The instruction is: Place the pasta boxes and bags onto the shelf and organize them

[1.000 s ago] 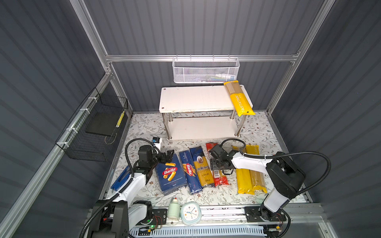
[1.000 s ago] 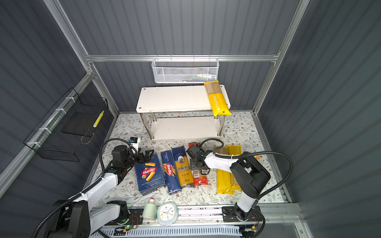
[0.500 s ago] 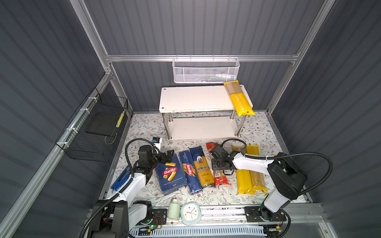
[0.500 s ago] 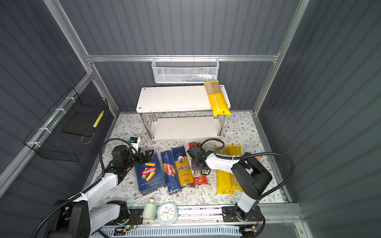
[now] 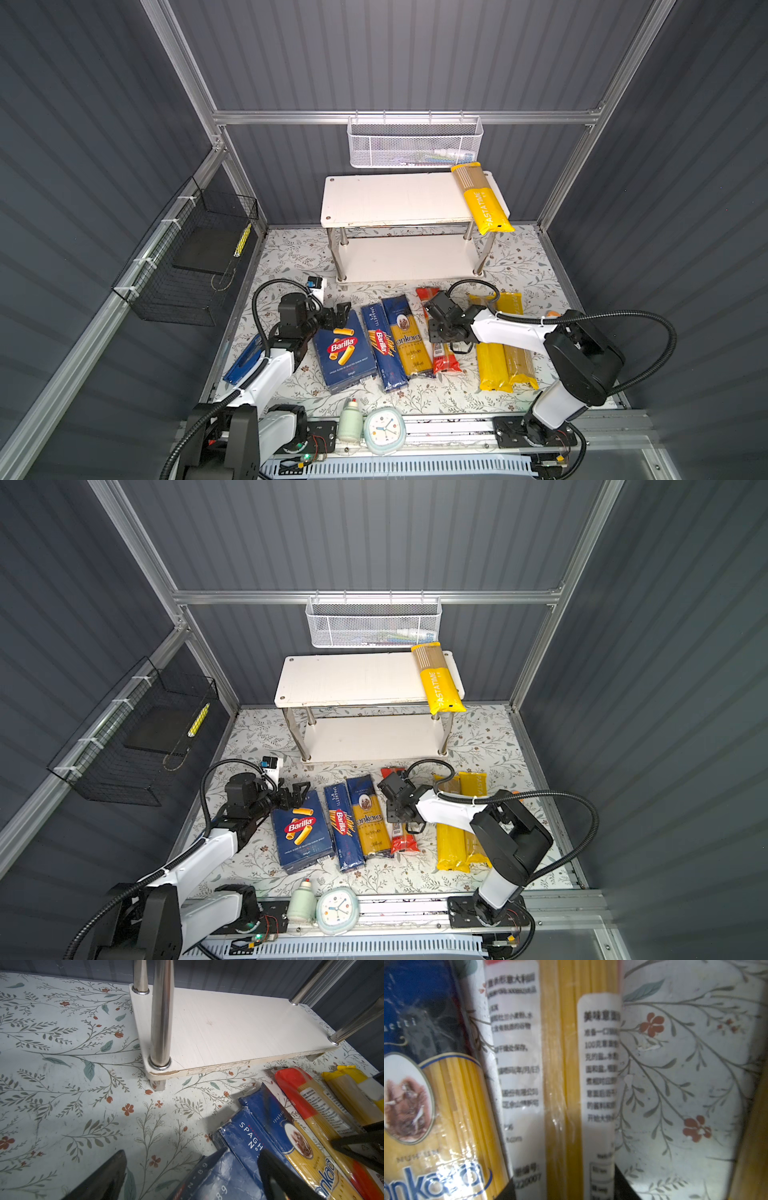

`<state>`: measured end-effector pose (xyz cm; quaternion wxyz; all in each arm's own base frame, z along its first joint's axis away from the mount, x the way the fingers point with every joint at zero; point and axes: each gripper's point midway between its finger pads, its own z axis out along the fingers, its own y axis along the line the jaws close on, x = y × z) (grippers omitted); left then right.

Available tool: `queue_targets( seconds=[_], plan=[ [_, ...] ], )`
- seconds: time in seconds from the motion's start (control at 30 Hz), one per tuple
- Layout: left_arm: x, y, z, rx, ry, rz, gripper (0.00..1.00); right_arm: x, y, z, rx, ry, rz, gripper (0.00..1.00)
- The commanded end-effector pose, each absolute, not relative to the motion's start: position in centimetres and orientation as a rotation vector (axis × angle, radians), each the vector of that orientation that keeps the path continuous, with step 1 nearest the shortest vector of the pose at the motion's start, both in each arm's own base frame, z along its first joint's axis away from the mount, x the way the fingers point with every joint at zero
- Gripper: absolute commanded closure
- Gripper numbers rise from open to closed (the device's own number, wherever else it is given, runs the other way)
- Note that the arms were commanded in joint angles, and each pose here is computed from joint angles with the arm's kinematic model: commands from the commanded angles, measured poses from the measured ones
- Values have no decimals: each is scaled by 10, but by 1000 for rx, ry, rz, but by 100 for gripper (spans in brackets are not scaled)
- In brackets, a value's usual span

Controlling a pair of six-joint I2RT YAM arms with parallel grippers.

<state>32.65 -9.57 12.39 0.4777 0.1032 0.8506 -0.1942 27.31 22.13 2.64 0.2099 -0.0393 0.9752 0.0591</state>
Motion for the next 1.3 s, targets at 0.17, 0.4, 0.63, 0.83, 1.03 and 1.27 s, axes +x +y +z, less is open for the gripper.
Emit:
queue_targets(
  seconds=[0.17,0.4,0.63,0.83,1.03,1.27],
  plan=[
    [330,-100,134,282,2057,-482,1,271,222,36,-110,2684,199,61],
    [330,-99,134,278,2056,-480,1,272,229,46,-113,2660,272,63],
    [330,-99,134,278,2057,-477,1,273,242,66,-146,2630,367,65],
    [330,-99,134,274,2057,-476,1,275,243,85,-127,2581,408,65],
    [329,-99,134,275,2056,-476,1,274,243,97,-126,2553,440,66],
    [329,-98,134,274,2056,-476,1,274,250,112,-120,2513,520,69]
  ],
)
